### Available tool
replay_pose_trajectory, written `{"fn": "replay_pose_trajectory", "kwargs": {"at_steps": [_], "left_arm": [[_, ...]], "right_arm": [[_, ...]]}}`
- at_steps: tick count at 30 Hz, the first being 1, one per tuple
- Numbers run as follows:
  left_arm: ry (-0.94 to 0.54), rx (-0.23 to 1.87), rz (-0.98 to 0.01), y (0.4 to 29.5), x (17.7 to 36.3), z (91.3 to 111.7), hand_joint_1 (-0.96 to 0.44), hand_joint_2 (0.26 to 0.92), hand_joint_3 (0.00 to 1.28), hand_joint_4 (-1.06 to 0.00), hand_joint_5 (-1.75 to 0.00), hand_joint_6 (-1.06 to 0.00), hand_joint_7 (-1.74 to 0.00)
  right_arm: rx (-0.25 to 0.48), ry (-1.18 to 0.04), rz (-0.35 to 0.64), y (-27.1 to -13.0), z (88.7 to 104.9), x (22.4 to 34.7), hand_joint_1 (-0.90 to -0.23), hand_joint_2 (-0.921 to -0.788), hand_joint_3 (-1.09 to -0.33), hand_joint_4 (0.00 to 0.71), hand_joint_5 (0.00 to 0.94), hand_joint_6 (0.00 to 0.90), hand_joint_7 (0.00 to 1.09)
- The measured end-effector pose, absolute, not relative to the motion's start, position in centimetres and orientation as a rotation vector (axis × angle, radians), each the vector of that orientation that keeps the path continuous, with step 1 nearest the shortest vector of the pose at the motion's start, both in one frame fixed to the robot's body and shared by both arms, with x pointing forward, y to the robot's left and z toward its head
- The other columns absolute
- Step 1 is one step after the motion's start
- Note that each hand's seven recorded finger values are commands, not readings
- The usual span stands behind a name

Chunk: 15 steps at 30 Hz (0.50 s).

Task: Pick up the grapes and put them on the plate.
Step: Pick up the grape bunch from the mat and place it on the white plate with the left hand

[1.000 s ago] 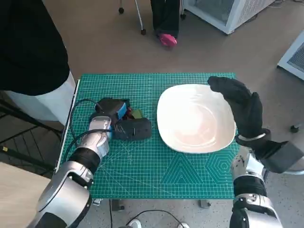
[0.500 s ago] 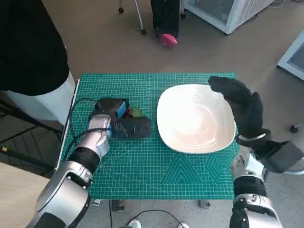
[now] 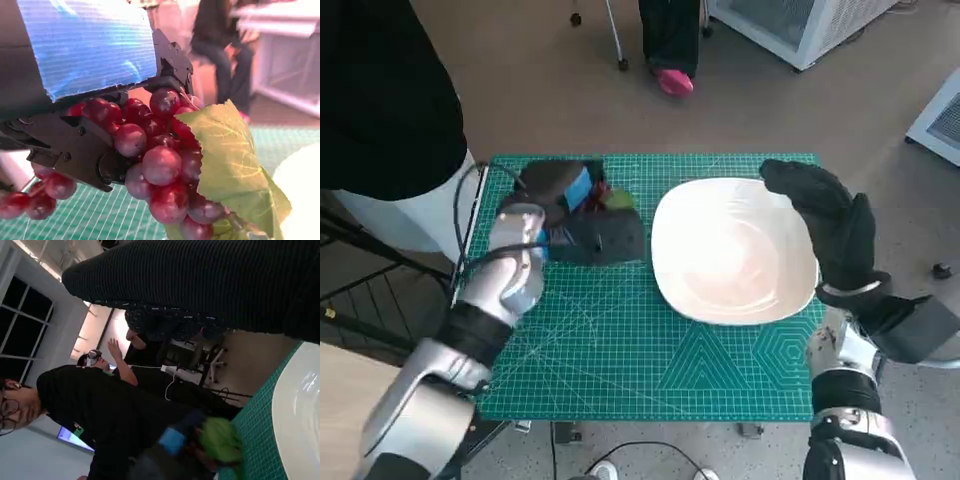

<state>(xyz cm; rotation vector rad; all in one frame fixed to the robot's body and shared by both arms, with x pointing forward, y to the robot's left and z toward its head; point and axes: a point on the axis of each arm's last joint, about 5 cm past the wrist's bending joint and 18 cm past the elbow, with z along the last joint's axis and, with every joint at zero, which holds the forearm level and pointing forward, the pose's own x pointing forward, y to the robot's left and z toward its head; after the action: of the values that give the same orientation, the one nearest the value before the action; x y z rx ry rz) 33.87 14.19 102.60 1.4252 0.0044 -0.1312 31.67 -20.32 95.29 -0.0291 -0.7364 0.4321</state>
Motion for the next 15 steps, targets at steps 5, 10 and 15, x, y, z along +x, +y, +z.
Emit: {"fn": "replay_pose_trajectory", "kwargs": {"at_steps": [5,10,15], "left_arm": [[-0.034,1.41,-0.116,13.8,33.1,103.6,0.0,0.921,0.13,-0.63,-1.29,-0.54,-1.19],[-0.055,1.433,-0.105,13.5,32.7,103.5,0.0,0.92,0.13,-0.63,-1.29,-0.54,-1.19],[-0.063,1.462,-0.111,13.4,32.5,103.2,0.0,0.921,0.17,-0.57,-1.4,-0.52,-1.16]], "right_arm": [[-0.024,-0.737,0.432,-20.2,95.3,31.7,-0.449,-0.921,-0.545,0.296,0.003,0.268,0.01],[-0.019,-0.74,0.435,-20.1,95.3,31.8,-0.45,-0.921,-0.542,0.298,0.004,0.27,0.01],[-0.018,-0.742,0.434,-20.1,95.4,31.7,-0.446,-0.921,-0.539,0.3,0.004,0.273,0.01]]}}
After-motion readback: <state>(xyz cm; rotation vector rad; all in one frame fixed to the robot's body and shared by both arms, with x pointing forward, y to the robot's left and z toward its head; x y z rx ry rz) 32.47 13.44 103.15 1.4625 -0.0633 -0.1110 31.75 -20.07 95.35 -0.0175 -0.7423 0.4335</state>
